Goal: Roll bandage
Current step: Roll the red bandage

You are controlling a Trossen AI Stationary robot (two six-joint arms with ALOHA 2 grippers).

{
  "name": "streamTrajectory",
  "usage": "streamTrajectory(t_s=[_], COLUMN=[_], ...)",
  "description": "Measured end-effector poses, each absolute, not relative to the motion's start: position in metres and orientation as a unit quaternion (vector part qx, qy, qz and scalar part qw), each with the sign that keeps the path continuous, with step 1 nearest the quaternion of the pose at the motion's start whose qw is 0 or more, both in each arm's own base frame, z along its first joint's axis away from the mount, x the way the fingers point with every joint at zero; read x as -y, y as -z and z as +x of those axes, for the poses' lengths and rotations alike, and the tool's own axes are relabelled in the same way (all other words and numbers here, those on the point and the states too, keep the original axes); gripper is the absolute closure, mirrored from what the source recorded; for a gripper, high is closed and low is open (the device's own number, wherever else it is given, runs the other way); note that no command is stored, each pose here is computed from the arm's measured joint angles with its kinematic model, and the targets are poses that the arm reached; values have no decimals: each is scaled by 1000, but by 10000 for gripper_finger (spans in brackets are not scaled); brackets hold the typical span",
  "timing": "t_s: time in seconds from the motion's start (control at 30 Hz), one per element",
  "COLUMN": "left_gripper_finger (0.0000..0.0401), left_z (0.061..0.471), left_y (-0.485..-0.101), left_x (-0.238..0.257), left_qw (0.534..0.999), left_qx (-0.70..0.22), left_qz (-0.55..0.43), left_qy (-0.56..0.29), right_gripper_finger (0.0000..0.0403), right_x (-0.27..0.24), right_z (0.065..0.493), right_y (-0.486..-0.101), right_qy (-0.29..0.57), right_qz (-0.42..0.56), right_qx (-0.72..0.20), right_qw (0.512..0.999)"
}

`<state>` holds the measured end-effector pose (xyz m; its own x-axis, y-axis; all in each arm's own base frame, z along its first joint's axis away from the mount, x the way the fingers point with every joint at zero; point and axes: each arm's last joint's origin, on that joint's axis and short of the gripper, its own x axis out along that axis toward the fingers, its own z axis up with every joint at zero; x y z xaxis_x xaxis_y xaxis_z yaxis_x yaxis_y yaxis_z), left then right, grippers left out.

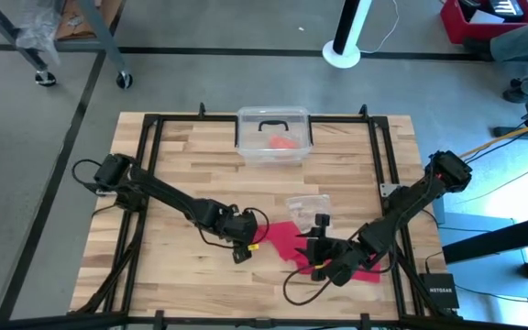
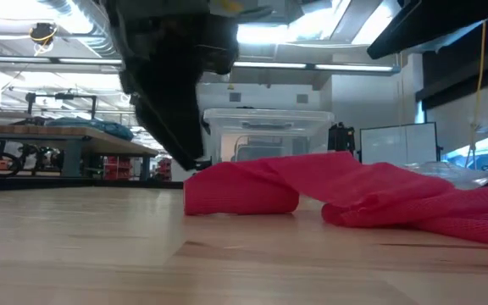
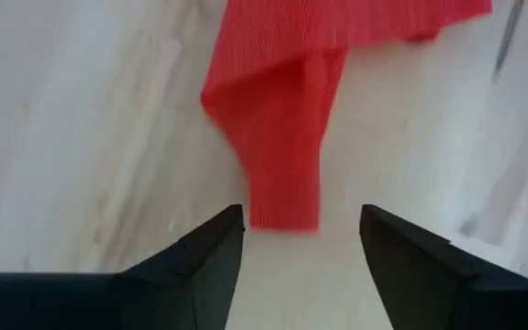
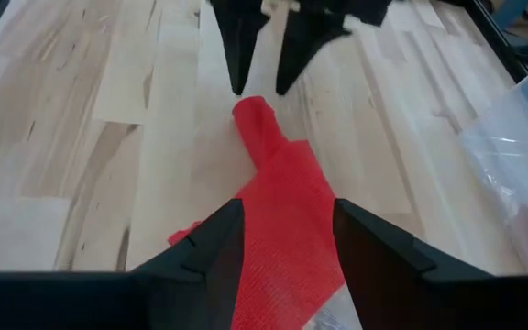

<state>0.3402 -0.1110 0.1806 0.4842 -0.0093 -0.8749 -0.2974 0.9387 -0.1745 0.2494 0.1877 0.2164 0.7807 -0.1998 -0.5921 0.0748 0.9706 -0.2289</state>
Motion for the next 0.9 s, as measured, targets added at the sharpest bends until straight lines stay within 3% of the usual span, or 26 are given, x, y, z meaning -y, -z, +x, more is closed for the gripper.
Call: streamTrajectory(t_s=[0.43, 0.73, 0.9], left_gripper_finger=[214, 325, 364], left_z=[357, 352, 342], left_y=[-142, -153, -193], left_x=[115, 115, 123], left_qw=[851, 851, 855], left_qx=[-497, -496, -484], left_qz=[-132, -100, -38], left_qy=[-106, -138, -182], right_gripper_finger=[233, 233, 233], right_x=[-176, -176, -182], right_z=[269, 266, 253], right_y=[-205, -209, -238], right_qy=[60, 54, 40], right_qz=[-132, -157, -145], right_qx=[-341, -336, -306], right_qw=[929, 927, 940])
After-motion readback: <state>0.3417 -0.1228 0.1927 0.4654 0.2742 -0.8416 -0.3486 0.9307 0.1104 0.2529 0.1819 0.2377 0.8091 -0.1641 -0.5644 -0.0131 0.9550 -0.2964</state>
